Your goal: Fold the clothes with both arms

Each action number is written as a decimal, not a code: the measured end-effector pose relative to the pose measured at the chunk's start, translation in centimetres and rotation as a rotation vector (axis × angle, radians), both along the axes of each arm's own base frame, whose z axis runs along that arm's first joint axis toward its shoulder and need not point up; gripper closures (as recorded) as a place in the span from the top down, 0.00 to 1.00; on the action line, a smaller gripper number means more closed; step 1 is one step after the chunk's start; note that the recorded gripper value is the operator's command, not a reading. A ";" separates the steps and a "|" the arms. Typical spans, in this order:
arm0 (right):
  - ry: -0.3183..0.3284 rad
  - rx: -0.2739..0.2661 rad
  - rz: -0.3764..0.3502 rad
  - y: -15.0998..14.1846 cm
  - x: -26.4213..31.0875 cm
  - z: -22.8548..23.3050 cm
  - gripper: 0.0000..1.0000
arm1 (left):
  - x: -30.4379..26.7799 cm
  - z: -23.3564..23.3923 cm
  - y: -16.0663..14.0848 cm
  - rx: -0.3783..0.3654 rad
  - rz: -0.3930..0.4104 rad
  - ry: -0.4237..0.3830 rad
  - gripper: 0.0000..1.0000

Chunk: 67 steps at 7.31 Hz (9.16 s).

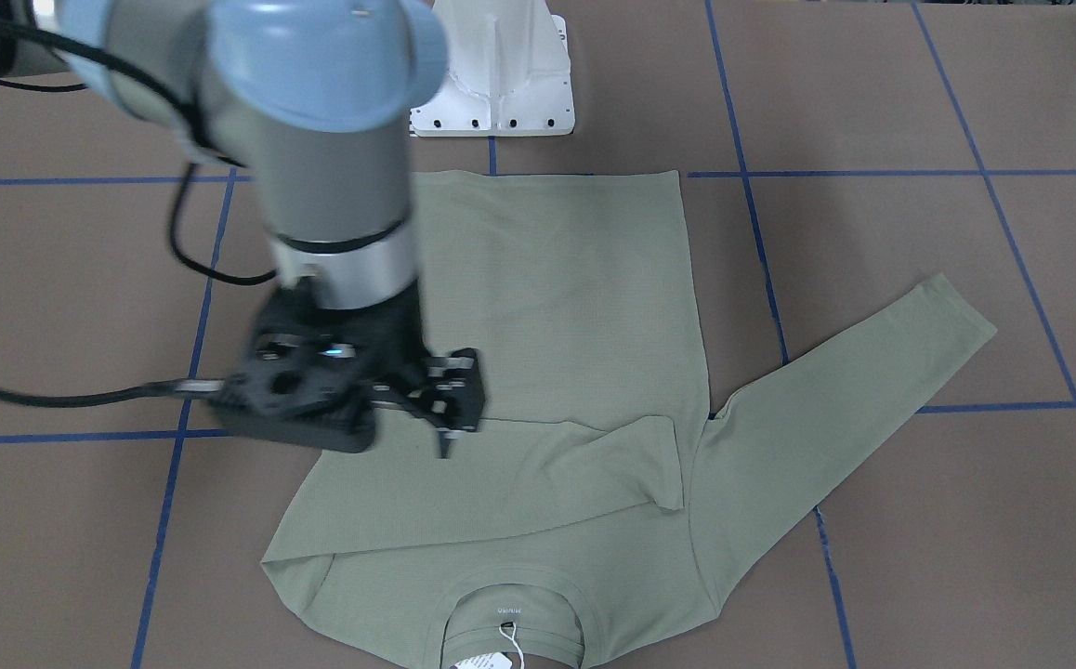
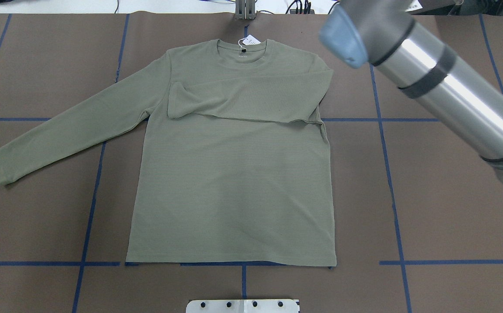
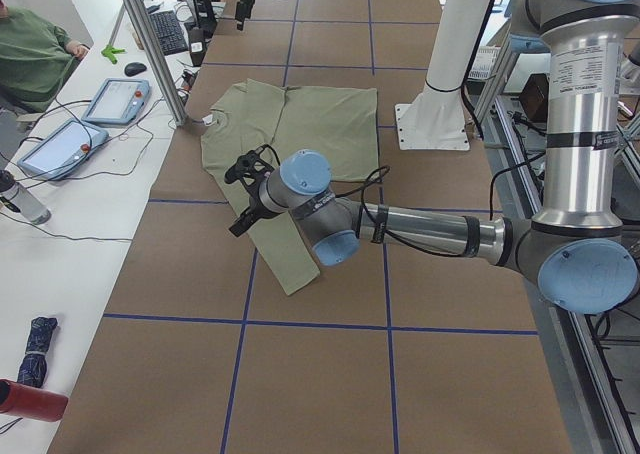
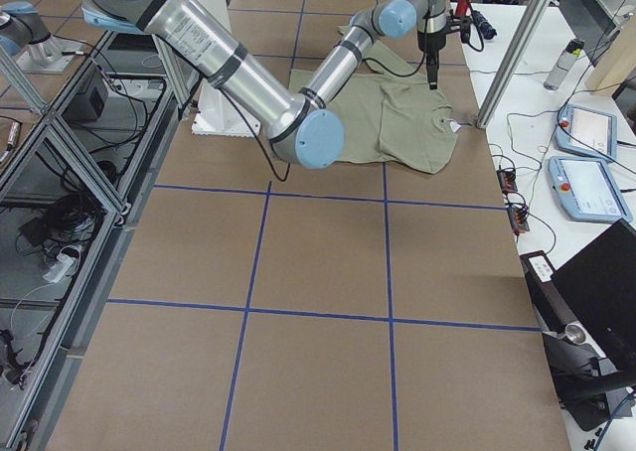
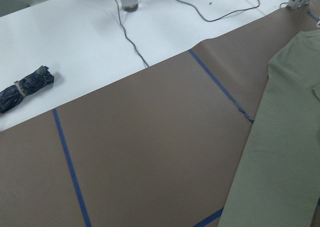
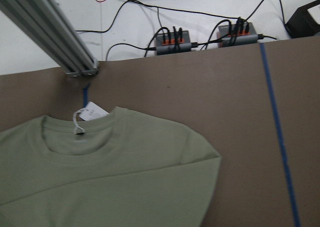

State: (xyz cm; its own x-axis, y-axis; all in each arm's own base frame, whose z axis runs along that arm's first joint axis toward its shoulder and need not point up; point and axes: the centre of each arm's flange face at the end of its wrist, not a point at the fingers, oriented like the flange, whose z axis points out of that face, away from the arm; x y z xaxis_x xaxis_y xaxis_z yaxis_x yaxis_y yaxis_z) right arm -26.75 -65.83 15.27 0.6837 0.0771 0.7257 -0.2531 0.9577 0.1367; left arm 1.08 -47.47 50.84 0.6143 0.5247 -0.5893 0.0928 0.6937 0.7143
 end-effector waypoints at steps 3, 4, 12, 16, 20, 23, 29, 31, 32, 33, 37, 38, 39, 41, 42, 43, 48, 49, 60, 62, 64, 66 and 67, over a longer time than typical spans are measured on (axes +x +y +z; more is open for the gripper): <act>0.060 0.102 -0.215 1.8 18.8 17.6 1.00 | 7.1 3.0 5.5 -0.070 0.071 -0.043 1.00; 0.067 0.112 -0.257 3.2 23.2 22.7 1.00 | 10.0 4.2 6.9 -0.098 0.081 -0.069 1.00; 0.064 0.063 -0.261 9.9 29.6 32.1 1.00 | 17.8 14.9 11.1 -0.105 0.108 -0.248 0.86; 0.065 0.061 -0.263 10.5 29.6 32.4 1.00 | 18.9 14.8 11.1 -0.097 0.127 -0.246 0.69; 0.065 0.063 -0.262 11.7 29.7 32.5 1.00 | 19.2 15.1 10.9 -0.100 0.128 -0.249 0.23; 0.064 0.055 -0.262 12.1 29.7 32.9 1.00 | 19.4 14.9 10.7 -0.096 0.128 -0.245 0.00; 0.084 0.021 -0.275 13.7 30.1 35.7 1.00 | 18.8 5.7 7.4 0.026 0.083 -0.098 0.00; 0.102 0.013 -0.276 14.6 30.5 37.1 1.00 | 17.5 -0.9 1.7 0.003 0.055 0.016 0.00; 0.104 0.011 -0.275 14.8 30.6 37.4 1.00 | 18.0 -4.7 -1.3 -0.022 0.048 0.047 0.00; 0.105 0.010 -0.275 14.9 30.6 37.5 1.00 | 19.3 -9.4 -4.5 -0.062 0.028 0.074 0.00; 0.105 0.003 -0.271 15.1 30.8 37.8 1.00 | 33.1 -31.8 -10.1 -0.318 -0.095 0.179 0.00; 0.105 0.002 -0.270 15.1 30.9 37.9 1.00 | 39.4 -37.4 -10.8 -0.392 -0.127 0.212 0.00; 0.105 0.001 -0.268 15.1 30.9 37.9 1.00 | 45.8 -42.5 -11.6 -0.458 -0.156 0.239 0.00; 0.105 0.000 -0.263 15.2 31.2 37.9 1.00 | 56.4 -46.4 -9.0 -0.458 -0.157 0.296 0.00; 0.105 0.000 -0.262 15.2 31.3 37.9 1.00 | 60.1 -46.0 -6.6 -0.428 -0.124 0.321 0.00; 0.105 0.000 -0.260 15.2 31.3 37.9 1.00 | 62.4 -45.5 -4.5 -0.401 -0.091 0.328 0.58; 0.062 0.079 -0.251 13.9 30.9 35.7 1.00 | 62.0 -45.0 -1.9 -0.345 -0.010 0.319 1.00; 0.038 0.127 -0.248 13.3 30.6 34.3 0.98 | 59.4 -43.3 -2.3 -0.330 0.007 0.252 1.00; 0.197 0.159 -0.034 14.2 -15.2 5.6 0.94 | 27.4 -24.0 -2.2 -0.112 0.142 -0.070 1.00; 0.265 0.134 -0.012 13.4 -24.1 1.5 0.84 | 25.9 -22.3 -1.8 -0.122 0.141 -0.031 1.00; 0.330 0.130 -0.013 12.9 -29.9 0.1 0.75 | 25.6 -22.1 -1.5 -0.143 0.123 0.008 1.00; 0.393 0.143 -0.034 14.1 -34.4 0.7 0.59 | 25.5 -22.1 -1.5 -0.148 0.119 0.017 1.00; 0.415 0.156 -0.046 15.2 -36.2 1.2 0.59 | 25.5 -22.1 -1.5 -0.149 0.118 0.017 1.00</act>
State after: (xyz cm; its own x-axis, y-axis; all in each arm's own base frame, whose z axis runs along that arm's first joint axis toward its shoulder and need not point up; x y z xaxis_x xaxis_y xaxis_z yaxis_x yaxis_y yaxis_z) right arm -62.97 -50.68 16.44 0.9197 -0.0486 0.3896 -0.1043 0.9264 0.3618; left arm 26.62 -48.95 28.73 0.5425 0.4988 -0.6759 0.0156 0.7985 0.6018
